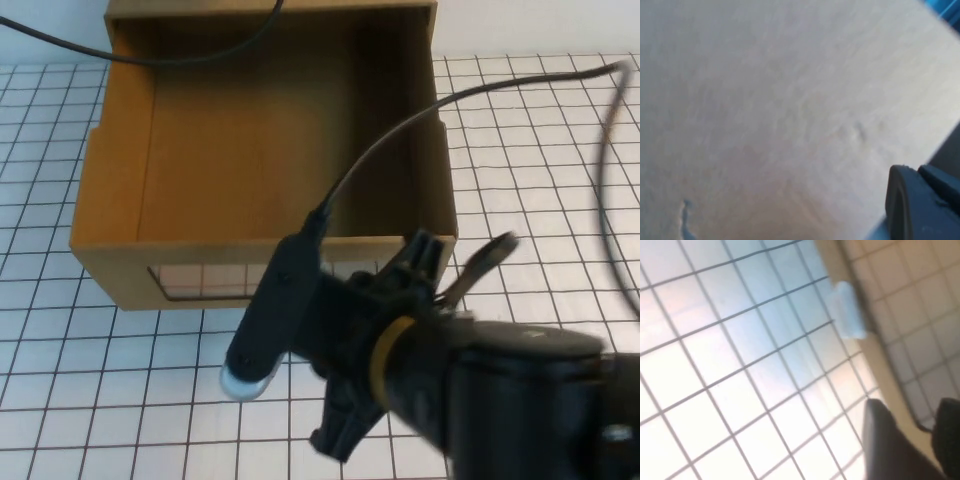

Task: Open the shoe box
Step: 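Pull the top drawer of the cardboard box fully open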

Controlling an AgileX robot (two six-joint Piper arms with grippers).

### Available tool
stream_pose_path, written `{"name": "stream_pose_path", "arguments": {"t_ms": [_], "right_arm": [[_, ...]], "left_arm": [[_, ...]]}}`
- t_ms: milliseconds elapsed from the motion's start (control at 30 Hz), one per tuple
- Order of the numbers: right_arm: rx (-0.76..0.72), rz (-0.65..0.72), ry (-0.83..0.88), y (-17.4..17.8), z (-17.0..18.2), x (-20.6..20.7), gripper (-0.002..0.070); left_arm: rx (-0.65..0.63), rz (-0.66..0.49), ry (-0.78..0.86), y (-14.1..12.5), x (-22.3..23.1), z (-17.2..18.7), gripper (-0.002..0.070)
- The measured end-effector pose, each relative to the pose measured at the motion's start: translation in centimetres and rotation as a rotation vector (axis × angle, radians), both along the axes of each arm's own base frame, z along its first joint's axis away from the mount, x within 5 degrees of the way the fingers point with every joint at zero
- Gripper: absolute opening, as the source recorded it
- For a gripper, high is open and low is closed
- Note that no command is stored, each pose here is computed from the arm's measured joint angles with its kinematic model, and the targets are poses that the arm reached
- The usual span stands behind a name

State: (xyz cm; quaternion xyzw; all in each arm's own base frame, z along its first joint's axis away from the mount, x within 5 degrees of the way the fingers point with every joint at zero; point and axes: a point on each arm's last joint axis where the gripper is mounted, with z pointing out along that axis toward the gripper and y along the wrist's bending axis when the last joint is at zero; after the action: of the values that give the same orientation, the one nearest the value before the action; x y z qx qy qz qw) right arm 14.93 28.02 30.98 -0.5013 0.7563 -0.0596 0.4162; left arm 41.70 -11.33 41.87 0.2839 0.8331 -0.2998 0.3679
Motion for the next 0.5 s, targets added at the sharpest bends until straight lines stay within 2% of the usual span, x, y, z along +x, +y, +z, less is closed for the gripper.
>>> {"name": "stream_pose_path", "arguments": {"t_ms": [200,367,500], "right_arm": [[0.11,-0.122,-0.051,-3.0,3.4,0.1,0.0028],[0.189,-0.32,-0.061,-6.0,5.6,2.8,-0.0007],[0.22,-0.494,-0.013,-9.0,6.7,5.7,-0.001]], "left_arm": [[0.013,0.009,-0.139,0.7,-3.6,5.1,-0.0002],[0.09,0.053,-0.263,1.8,-7.4,9.0,-0.0002],[0.14,0.082,-0.289,2.6,-10.2,10.1,-0.0002]]}}
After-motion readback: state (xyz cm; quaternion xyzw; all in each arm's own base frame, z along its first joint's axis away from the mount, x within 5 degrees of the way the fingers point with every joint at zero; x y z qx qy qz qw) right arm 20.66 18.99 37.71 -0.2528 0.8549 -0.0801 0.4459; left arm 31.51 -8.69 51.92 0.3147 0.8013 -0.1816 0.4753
